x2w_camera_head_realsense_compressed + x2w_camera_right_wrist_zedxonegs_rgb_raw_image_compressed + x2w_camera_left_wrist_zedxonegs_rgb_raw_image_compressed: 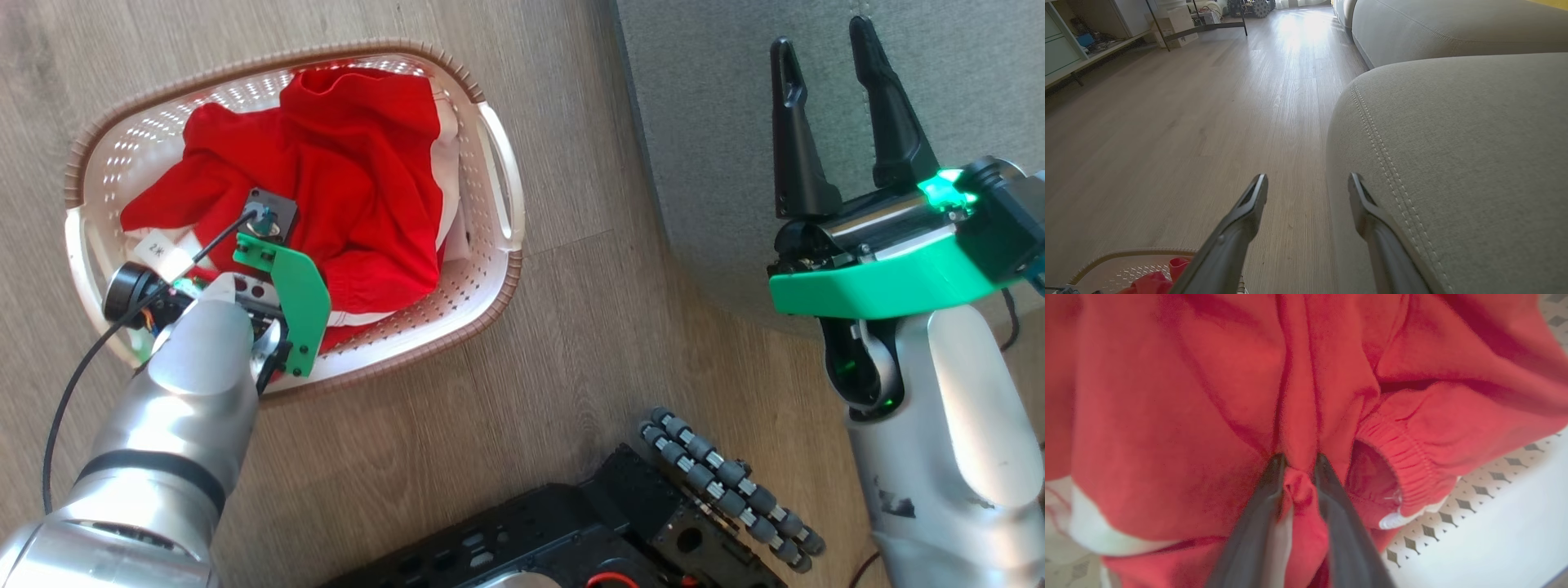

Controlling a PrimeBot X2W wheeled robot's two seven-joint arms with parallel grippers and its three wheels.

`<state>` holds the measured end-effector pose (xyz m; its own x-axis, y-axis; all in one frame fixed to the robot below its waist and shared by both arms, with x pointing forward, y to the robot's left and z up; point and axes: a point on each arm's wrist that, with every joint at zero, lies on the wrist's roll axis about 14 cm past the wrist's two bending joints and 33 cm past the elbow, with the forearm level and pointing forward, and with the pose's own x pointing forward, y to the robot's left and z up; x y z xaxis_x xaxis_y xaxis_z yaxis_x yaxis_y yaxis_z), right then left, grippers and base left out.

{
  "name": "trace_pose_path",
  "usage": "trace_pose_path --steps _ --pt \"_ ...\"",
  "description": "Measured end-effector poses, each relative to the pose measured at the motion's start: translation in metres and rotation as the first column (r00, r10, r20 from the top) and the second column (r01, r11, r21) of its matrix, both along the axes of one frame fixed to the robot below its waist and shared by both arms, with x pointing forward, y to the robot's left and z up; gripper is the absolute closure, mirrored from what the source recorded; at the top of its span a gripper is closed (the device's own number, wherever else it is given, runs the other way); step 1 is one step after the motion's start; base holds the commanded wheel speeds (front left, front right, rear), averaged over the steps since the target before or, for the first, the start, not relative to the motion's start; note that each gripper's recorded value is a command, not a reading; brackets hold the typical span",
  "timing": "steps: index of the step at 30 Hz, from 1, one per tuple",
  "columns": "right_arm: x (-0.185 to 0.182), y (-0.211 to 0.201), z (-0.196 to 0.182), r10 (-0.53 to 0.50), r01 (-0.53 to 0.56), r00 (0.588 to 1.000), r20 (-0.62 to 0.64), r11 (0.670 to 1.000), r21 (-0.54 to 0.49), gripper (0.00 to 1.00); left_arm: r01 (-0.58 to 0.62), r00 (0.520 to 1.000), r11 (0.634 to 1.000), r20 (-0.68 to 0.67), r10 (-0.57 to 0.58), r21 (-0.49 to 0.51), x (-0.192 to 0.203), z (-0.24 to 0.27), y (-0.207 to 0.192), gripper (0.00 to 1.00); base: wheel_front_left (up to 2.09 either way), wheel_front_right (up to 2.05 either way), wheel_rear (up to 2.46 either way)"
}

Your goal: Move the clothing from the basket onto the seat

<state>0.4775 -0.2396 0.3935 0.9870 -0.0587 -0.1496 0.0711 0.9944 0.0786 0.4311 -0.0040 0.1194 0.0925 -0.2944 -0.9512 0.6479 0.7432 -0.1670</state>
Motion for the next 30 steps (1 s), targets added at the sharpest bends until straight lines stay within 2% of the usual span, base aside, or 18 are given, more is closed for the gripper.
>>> trace_pose_path --steps 7,17,25,30 --pt "0.001 0.002 0.003 0.007 -0.007 1.000 0.009 1.000 -0.001 0.00 0.024 1.000 1.000 0.016 -0.023 -0.016 0.001 0.005 -0.001 1.00 0.00 0.00 0.00" --pt "0.001 0.005 0.017 0.014 -0.014 0.999 0.037 1.000 0.001 0.00 0.001 0.997 0.996 0.080 0.006 -0.085 0.014 0.029 -0.012 1.00 0.00 0.00 0.00" --pt "-0.002 0.003 0.044 0.004 -0.005 0.996 0.092 1.000 0.007 0.00 -0.022 0.975 0.977 0.212 0.068 -0.213 0.035 0.078 -0.031 1.00 0.00 0.00 0.00" --pt "-0.011 0.000 0.062 0.003 -0.003 0.993 0.119 1.000 0.003 0.00 -0.042 0.957 0.962 0.265 0.116 -0.271 0.032 0.108 -0.032 1.00 0.00 0.00 0.00"
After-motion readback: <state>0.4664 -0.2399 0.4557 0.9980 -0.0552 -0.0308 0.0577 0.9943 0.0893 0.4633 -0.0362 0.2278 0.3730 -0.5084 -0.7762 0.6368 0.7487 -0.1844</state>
